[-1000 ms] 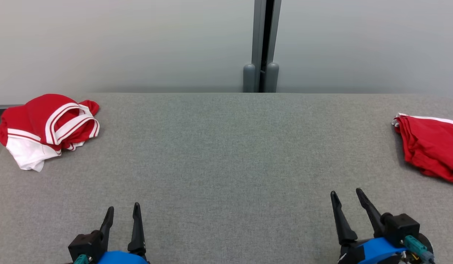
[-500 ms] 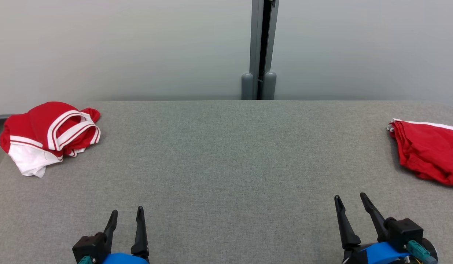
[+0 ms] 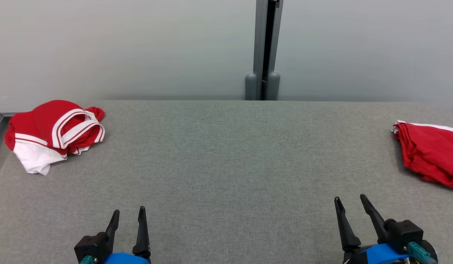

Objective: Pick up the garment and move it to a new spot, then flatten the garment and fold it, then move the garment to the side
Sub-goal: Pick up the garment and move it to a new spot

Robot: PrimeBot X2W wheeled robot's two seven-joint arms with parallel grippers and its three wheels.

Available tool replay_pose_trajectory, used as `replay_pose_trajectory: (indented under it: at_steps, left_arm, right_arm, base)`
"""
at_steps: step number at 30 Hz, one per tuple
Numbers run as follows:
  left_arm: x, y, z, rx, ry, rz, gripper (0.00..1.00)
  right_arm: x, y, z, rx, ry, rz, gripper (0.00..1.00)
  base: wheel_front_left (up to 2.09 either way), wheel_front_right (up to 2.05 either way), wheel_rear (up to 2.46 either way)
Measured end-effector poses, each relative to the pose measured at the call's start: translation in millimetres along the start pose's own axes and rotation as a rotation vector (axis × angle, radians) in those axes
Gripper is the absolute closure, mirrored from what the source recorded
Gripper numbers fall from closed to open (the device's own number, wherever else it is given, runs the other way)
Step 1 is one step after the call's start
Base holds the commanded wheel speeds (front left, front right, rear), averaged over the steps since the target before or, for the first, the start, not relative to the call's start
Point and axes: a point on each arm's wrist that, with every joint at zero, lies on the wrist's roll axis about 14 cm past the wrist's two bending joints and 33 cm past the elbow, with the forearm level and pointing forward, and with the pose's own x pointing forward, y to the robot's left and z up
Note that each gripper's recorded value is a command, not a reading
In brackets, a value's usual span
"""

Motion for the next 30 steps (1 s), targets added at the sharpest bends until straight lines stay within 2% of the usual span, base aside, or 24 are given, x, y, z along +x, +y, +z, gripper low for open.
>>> replay_pose_trajectory:
  at_steps: [9, 21, 26, 30]
  left_arm:
    - [-19.9, 22.8, 12.2, -0.001, -0.052, 0.072, 0.00]
    - [-90.1, 103.8, 30.9, -0.019, -0.154, 0.351, 0.00]
    - [-113.6, 123.6, 28.5, -0.036, -0.163, 0.442, 0.00]
    - [-123.3, 130.7, 24.6, -0.046, -0.156, 0.481, 0.00]
  right_arm:
    - [10.5, 27.6, 0.0, -0.017, 0.002, 0.089, 0.00]
    - [38.0, 132.6, -1.5, -0.021, 0.016, 0.397, 0.00]
    - [41.7, 165.6, -9.2, -0.012, 0.040, 0.492, 0.00]
    - [42.8, 179.4, -15.5, -0.007, 0.058, 0.533, 0.00]
  base:
    - [0.00, 0.00, 0.00]
    - [0.00, 0.00, 0.00]
    - [0.00, 0.00, 0.00]
    - [0.00, 0.00, 0.00]
